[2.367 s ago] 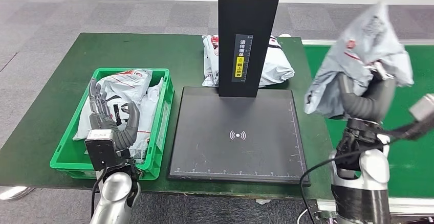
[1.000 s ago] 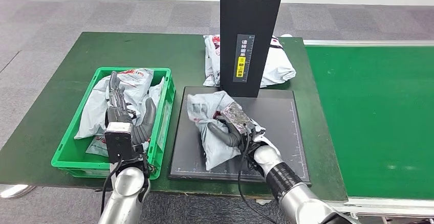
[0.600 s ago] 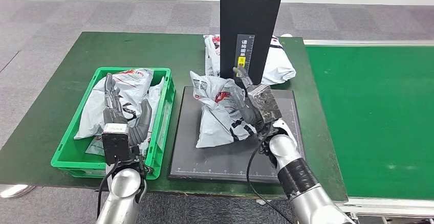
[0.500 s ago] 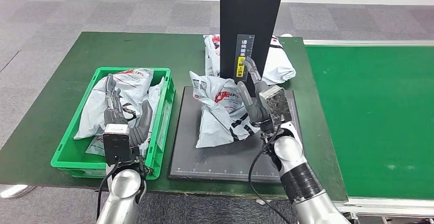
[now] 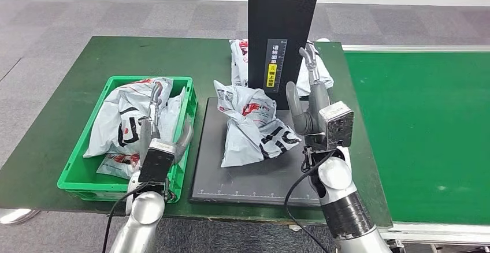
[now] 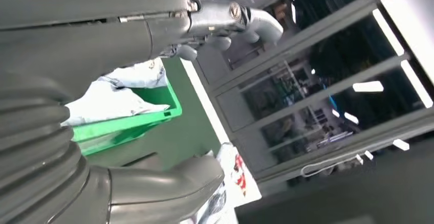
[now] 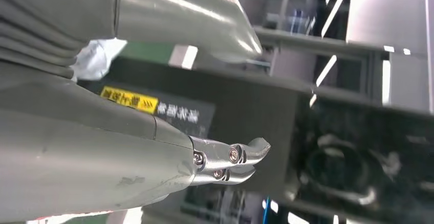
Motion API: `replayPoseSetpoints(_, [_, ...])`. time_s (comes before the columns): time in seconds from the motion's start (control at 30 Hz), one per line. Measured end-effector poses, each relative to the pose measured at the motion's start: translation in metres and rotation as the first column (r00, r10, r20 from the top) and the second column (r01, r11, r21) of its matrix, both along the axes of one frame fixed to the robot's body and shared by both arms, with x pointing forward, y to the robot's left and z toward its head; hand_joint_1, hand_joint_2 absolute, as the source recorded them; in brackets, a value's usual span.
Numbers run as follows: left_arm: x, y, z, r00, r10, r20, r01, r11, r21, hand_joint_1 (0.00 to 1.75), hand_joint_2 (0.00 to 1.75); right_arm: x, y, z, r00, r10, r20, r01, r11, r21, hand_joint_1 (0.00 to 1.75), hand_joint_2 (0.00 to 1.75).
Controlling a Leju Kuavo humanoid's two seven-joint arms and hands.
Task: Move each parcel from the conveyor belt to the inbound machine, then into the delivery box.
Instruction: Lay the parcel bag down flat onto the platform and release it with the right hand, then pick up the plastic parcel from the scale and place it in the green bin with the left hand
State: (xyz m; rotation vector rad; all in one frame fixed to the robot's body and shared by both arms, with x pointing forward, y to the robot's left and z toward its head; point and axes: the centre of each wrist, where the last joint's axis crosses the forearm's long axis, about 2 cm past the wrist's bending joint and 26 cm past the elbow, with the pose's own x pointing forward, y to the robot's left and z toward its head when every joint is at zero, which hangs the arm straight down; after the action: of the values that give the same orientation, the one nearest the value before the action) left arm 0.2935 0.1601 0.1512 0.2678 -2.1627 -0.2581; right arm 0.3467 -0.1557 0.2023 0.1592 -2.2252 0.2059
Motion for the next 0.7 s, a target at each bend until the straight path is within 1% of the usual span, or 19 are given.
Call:
replayPoseSetpoints(0.03, [0.001, -0.001, 0.001, 1.000, -0.011, -0.006, 0.011, 0.999, 0.035, 0.00, 1.75, -0.002, -0.001, 0.002, 1.000, -0.018, 0.011, 0.018, 1.000, 0.005, 0.00, 1.75])
replayPoseSetpoints(0.1, [0.004, -0.007, 0.004, 0.999, -0.047, -0.015, 0.049, 0.987, 0.155, 0.00, 1.75, -0.006, -0.002, 0.004, 0.996, -0.075, 0.039, 0.074, 0.997, 0.031, 0.00, 1.75])
replayPoseSetpoints(0.17, [0.007, -0.017, 0.005, 0.995, -0.095, -0.022, 0.097, 0.952, 0.291, 0.00, 1.75, -0.013, -0.005, 0.005, 0.988, -0.141, 0.062, 0.136, 0.988, 0.079, 0.00, 1.75])
replayPoseSetpoints(0.23, [0.010, -0.027, 0.005, 0.991, -0.132, -0.028, 0.133, 0.915, 0.380, 0.00, 1.75, -0.022, -0.008, 0.004, 0.979, -0.192, 0.071, 0.181, 0.974, 0.137, 0.00, 1.75])
replayPoseSetpoints(0.37, [0.021, -0.048, 0.004, 0.980, -0.191, -0.060, 0.193, 0.824, 0.532, 0.00, 1.75, -0.046, -0.020, -0.004, 0.945, -0.322, 0.054, 0.296, 0.915, 0.275, 0.00, 1.75])
replayPoseSetpoints(0.43, [0.024, -0.056, 0.000, 0.974, -0.215, -0.078, 0.220, 0.790, 0.572, 0.00, 1.75, -0.055, -0.026, -0.007, 0.931, -0.361, 0.047, 0.331, 0.893, 0.306, 0.00, 1.75])
replayPoseSetpoints(0.53, [0.028, -0.063, -0.004, 0.967, -0.235, -0.096, 0.245, 0.765, 0.595, 0.00, 1.75, -0.065, -0.029, -0.008, 0.925, -0.377, 0.041, 0.344, 0.881, 0.324, 0.00, 1.75])
replayPoseSetpoints(0.7, [0.031, -0.068, -0.009, 0.960, -0.251, -0.122, 0.272, 0.741, 0.613, 0.00, 1.75, -0.071, -0.034, -0.006, 0.917, -0.396, 0.043, 0.359, 0.869, 0.341, 0.00, 1.75])
